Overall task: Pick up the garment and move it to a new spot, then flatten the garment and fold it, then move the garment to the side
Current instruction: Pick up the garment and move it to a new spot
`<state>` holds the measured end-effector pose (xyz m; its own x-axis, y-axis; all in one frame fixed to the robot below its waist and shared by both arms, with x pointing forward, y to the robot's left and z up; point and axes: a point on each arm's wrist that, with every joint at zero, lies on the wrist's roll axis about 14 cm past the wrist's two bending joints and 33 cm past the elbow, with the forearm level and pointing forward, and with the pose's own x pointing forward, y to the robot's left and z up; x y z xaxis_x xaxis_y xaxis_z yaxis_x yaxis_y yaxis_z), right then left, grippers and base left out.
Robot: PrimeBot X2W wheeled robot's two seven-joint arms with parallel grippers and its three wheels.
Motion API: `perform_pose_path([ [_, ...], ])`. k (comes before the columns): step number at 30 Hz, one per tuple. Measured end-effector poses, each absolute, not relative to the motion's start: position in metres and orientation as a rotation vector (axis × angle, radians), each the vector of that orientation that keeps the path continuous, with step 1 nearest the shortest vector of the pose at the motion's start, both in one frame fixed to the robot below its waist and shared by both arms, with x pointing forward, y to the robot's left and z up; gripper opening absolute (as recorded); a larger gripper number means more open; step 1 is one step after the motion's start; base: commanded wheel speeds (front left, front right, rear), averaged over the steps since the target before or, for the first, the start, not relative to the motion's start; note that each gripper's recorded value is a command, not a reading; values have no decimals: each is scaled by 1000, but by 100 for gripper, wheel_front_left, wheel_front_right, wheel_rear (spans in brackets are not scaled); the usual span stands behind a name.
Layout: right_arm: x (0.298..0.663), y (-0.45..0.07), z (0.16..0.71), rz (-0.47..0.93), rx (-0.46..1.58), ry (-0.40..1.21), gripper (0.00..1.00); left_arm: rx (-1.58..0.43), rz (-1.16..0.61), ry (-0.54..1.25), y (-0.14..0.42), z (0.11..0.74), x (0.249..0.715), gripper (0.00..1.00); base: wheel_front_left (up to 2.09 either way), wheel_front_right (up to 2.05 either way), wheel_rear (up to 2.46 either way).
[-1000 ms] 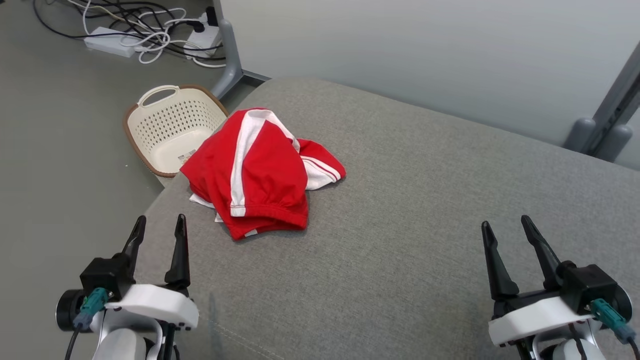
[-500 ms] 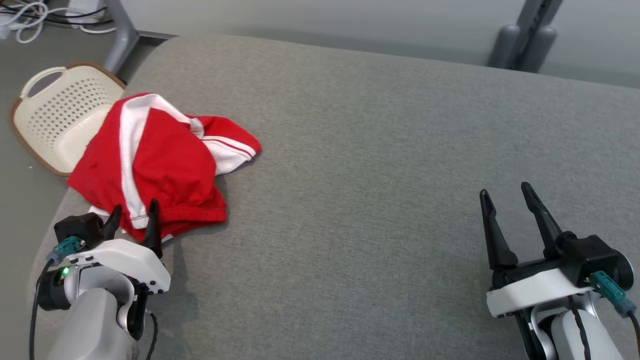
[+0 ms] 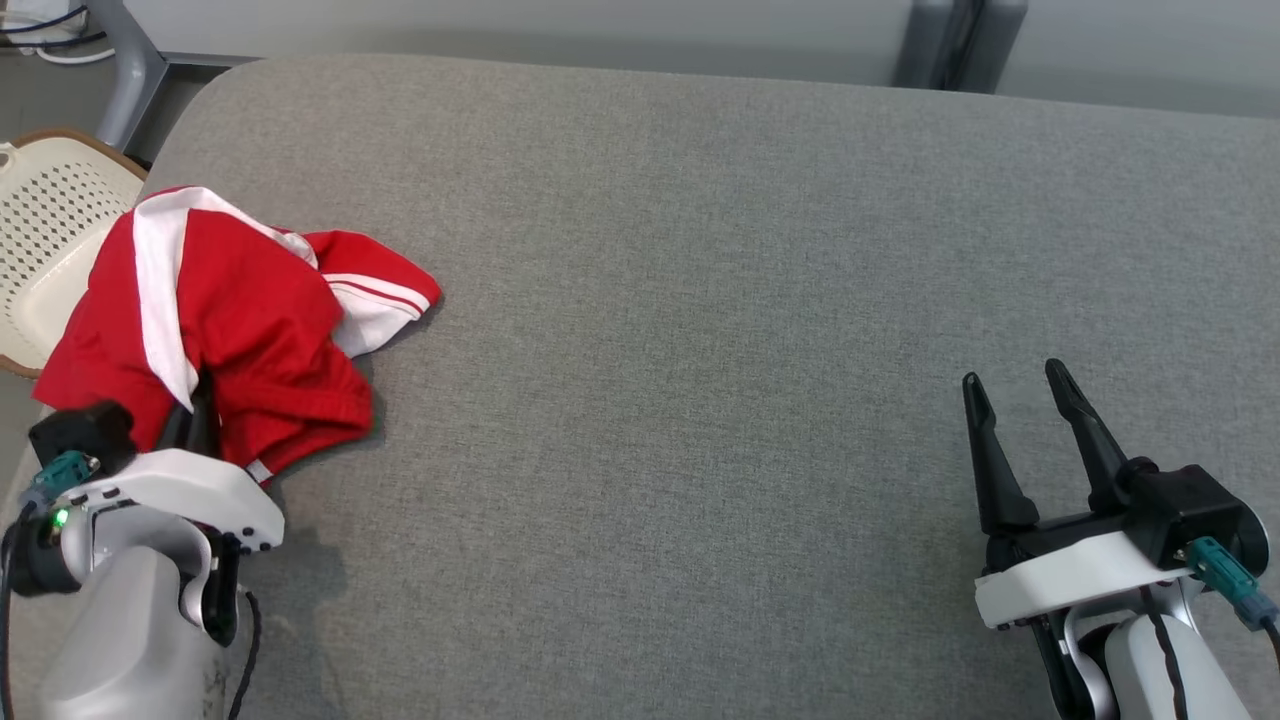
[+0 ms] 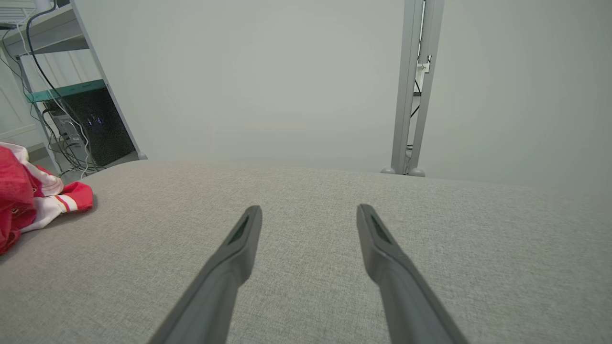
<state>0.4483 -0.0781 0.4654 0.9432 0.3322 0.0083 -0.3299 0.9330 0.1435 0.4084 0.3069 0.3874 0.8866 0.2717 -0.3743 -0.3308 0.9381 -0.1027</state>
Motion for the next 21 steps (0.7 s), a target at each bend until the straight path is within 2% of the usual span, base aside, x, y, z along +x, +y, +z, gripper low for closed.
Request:
perform_pose_path([
  [4, 448, -78, 471, 338, 144, 3, 100, -112, 297, 224, 310, 428, 426, 0, 0, 0, 0],
  [5, 446, -77, 475, 340, 144, -5, 100, -82, 290, 141, 310, 454, 431, 0, 0, 0, 0],
  [12, 435, -76, 492, 348, 145, -42, 100, -14, 239, -86, 295, 524, 420, 0, 0, 0, 0],
  [21, 413, -95, 510, 300, 140, -84, 100, -35, 89, -207, 233, 576, 404, 0, 0, 0, 0],
])
